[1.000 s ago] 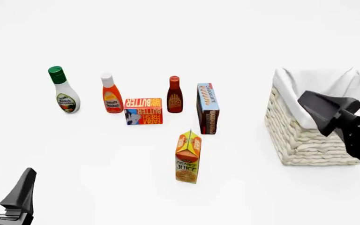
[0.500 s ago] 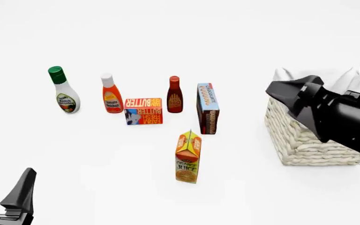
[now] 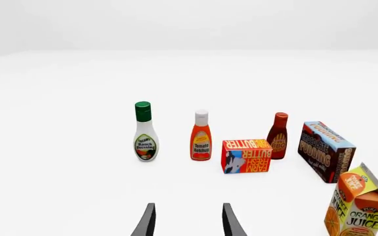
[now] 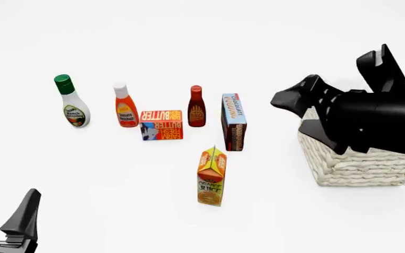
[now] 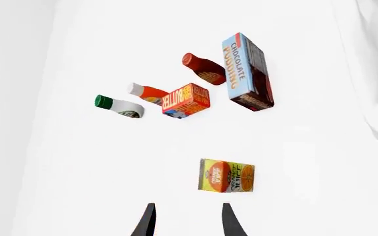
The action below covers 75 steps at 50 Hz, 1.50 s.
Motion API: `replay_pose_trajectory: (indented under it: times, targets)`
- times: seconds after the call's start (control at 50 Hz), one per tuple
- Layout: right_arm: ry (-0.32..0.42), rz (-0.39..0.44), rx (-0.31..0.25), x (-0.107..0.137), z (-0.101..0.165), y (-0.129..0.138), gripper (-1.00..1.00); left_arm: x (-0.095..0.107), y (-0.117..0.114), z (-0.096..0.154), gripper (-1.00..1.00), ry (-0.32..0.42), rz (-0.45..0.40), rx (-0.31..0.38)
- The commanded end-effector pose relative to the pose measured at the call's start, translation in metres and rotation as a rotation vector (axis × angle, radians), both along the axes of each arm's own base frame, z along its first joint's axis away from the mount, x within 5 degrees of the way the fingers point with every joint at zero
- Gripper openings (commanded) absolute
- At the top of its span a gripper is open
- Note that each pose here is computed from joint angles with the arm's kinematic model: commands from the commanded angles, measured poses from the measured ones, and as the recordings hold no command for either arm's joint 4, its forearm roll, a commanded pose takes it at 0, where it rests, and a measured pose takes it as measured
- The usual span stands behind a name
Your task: Pick the orange juice and place it in the basket.
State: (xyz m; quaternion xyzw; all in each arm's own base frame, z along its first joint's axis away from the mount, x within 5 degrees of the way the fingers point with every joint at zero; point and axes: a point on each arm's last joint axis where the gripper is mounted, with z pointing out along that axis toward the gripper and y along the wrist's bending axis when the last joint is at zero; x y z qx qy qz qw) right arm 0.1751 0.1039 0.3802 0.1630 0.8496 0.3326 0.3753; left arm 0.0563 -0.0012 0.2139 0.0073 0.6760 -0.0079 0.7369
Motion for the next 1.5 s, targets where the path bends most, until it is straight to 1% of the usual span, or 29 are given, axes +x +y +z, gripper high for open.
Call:
replay_pose_trajectory:
  times: [0.02,0.06,0.12,0.14,0.16,0.18,0.22,0.26,0.3,0.4,0.48,0.56,0.6,0.62,0.7,0.72,0.76,0.8,0.86,0.88,1.06,1.1,1.16,1.26,1.34,1.36,1.44,1.46,1.5]
  targets:
    - [0.107,0.025,-0.025,0.011,0.007,0.019,1.0,0.0,0.0,0.0,1.0,0.0,0.0,0.0]
    - [0.137,0.018,-0.063,0.016,0.008,0.018,1.0,0.0,0.0,0.0,1.0,0.0,0.0,0.0]
    - [0.15,0.027,-0.056,0.017,0.012,0.023,1.0,0.0,0.0,0.0,1.0,0.0,0.0,0.0]
    - [0.168,0.014,-0.085,0.022,0.011,0.02,1.0,0.0,0.0,0.0,1.0,0.0,0.0,0.0]
    - [0.173,0.017,-0.089,0.023,0.012,0.021,1.0,0.0,0.0,0.0,1.0,0.0,0.0,0.0]
    - [0.174,0.023,-0.072,0.021,0.011,0.025,1.0,0.0,0.0,0.0,1.0,0.0,0.0,0.0]
    - [0.185,0.018,-0.085,0.024,0.012,0.024,1.0,0.0,0.0,0.0,1.0,0.0,0.0,0.0]
    - [0.206,0.028,-0.069,0.02,0.007,0.03,1.0,0.0,0.0,0.0,1.0,0.0,0.0,0.0]
    - [0.216,0.024,-0.083,0.024,0.007,0.03,1.0,0.0,0.0,0.0,1.0,0.0,0.0,0.0]
    - [0.232,0.024,-0.08,0.025,0.007,0.034,1.0,0.0,0.0,0.0,1.0,0.0,0.0,0.0]
    - [0.274,0.017,-0.103,0.029,0.007,0.036,1.0,0.0,0.0,0.0,1.0,0.0,0.0,0.0]
    - [0.288,0.018,-0.116,0.032,0.007,0.038,1.0,0.0,0.0,0.0,1.0,0.0,0.0,0.0]
    - [0.292,0.023,-0.109,0.031,0.008,0.041,1.0,0.0,0.0,0.0,1.0,0.0,0.0,0.0]
    - [0.3,0.024,-0.118,0.033,0.008,0.042,1.0,0.0,0.0,0.0,1.0,0.0,0.0,0.0]
    - [0.313,0.032,-0.126,0.036,0.013,0.048,1.0,0.0,0.0,0.0,1.0,0.0,0.0,0.0]
    - [0.32,0.03,-0.141,0.04,0.014,0.047,1.0,0.0,0.0,0.0,1.0,0.0,0.0,0.0]
    - [0.328,0.033,-0.135,0.038,0.013,0.05,1.0,0.0,0.0,0.0,1.0,0.0,0.0,0.0]
    - [0.349,0.036,-0.157,0.045,0.011,0.054,1.0,0.0,0.0,0.0,1.0,0.0,0.0,0.0]
    - [0.359,0.039,-0.163,0.049,0.01,0.059,1.0,0.0,0.0,0.0,1.0,0.0,0.0,0.0]
    - [0.425,0.068,-0.235,0.075,0.005,0.085,1.0,0.0,0.0,0.0,1.0,0.0,0.0,0.0]
    - [0.433,0.077,-0.245,0.08,0.004,0.091,1.0,0.0,0.0,0.0,1.0,0.0,0.0,0.0]
    - [0.448,0.078,-0.256,0.08,-0.002,0.092,1.0,0.0,0.0,0.0,1.0,0.0,0.0,0.0]
    - [0.449,0.081,-0.25,0.079,-0.003,0.095,1.0,0.0,0.0,0.0,1.0,0.0,0.0,0.0]
    - [0.469,0.076,-0.265,0.082,-0.007,0.096,1.0,0.0,0.0,0.0,1.0,0.0,0.0,0.0]
    - [0.477,0.074,-0.268,0.083,-0.008,0.097,1.0,0.0,0.0,0.0,1.0,0.0,0.0,0.0]
    - [0.486,0.074,-0.279,0.085,-0.008,0.097,1.0,0.0,0.0,0.0,1.0,0.0,0.0,0.0]
    - [0.49,0.076,-0.278,0.086,-0.008,0.1,1.0,0.0,0.0,0.0,1.0,0.0,0.0,0.0]
    - [0.49,0.075,-0.286,0.09,-0.007,0.099,1.0,0.0,0.0,0.0,1.0,0.0,0.0,0.0]
    - [0.495,0.078,-0.288,0.091,-0.008,0.102,1.0,0.0,0.0,0.0,1.0,0.0,0.0,0.0]
